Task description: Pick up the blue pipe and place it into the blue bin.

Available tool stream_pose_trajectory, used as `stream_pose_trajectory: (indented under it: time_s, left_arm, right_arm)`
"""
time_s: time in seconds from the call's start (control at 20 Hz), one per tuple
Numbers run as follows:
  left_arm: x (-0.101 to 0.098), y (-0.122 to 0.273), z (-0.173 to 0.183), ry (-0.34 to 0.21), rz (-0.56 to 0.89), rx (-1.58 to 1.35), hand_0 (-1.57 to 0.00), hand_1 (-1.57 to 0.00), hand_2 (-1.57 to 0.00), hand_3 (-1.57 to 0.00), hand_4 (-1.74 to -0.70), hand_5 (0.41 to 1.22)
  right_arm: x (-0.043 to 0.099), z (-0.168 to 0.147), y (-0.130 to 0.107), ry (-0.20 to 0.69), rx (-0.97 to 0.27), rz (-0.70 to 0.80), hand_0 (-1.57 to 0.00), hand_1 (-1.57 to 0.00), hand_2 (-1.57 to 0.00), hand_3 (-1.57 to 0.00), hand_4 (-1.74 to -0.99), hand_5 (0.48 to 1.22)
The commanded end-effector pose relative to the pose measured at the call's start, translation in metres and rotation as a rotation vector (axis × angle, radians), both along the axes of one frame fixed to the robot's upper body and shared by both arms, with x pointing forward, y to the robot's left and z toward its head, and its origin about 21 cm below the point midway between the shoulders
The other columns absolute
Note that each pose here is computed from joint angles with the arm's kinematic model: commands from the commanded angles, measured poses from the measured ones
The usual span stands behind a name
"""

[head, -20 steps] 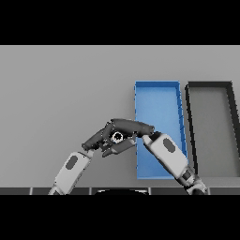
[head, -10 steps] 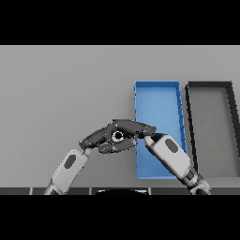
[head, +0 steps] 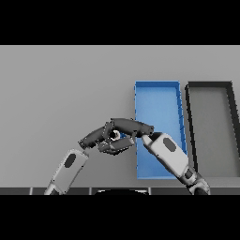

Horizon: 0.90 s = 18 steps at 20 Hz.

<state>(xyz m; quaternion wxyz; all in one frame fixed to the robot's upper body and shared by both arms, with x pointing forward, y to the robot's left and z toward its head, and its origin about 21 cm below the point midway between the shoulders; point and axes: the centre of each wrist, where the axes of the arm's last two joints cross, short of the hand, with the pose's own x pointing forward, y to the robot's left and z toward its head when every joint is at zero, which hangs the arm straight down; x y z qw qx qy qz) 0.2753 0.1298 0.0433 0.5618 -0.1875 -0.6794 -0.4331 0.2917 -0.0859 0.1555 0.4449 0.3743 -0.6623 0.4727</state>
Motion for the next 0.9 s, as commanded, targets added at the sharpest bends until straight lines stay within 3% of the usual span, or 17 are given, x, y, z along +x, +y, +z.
stream_pose_trajectory:
  time_s: [0.0,0.25,0.4,0.5,0.6,0.7,0.85]
  left_arm:
    - [-0.002,0.002,-0.002,0.006,-0.001,-0.006,-0.03,-0.03,-0.03,-0.03,-0.89,0.587]
    - [0.0,-0.001,-0.001,0.037,0.036,0.021,-0.01,-0.01,-0.01,-0.01,-0.9,0.548]
    - [-0.005,-0.004,-0.007,0.064,0.029,0.031,0.0,0.0,0.0,0.0,-0.91,0.524]
    - [-0.003,0.002,-0.006,0.068,0.025,0.03,0.0,0.0,0.0,0.0,-0.92,0.507]
    - [-0.006,-0.003,-0.005,0.079,0.021,0.03,0.0,0.0,0.0,0.0,-0.92,0.503]
    - [-0.006,-0.002,-0.003,0.075,0.03,0.047,0.0,0.0,0.0,0.0,-0.92,0.503]
    - [-0.012,0.0,-0.003,0.051,0.013,0.031,0.0,0.0,0.0,0.0,-0.91,0.502]
  right_arm:
    - [-0.001,0.002,-0.002,0.002,0.012,0.005,-1.57,-1.57,-1.57,-1.57,-1.49,1.22]
    - [0.001,0.017,-0.003,0.083,0.056,-0.005,-1.57,-1.57,-1.57,-1.57,-1.491,1.221]
    - [0.003,0.037,-0.011,0.145,0.059,-0.002,-1.57,-1.57,-1.57,-1.57,-1.613,1.221]
    - [0.008,0.059,-0.018,0.198,0.099,-0.015,-1.57,-1.57,-1.57,-1.57,-1.659,1.221]
    - [0.012,0.092,-0.025,0.223,0.156,-0.025,-1.57,-1.57,-1.57,-1.57,-1.689,1.171]
    - [0.019,0.117,-0.027,0.204,0.212,-0.023,-1.57,-1.57,-1.57,-1.57,-1.707,1.141]
    - [0.035,0.154,-0.04,0.106,0.289,-0.11,-1.57,-1.57,-1.57,-1.57,-1.724,1.117]
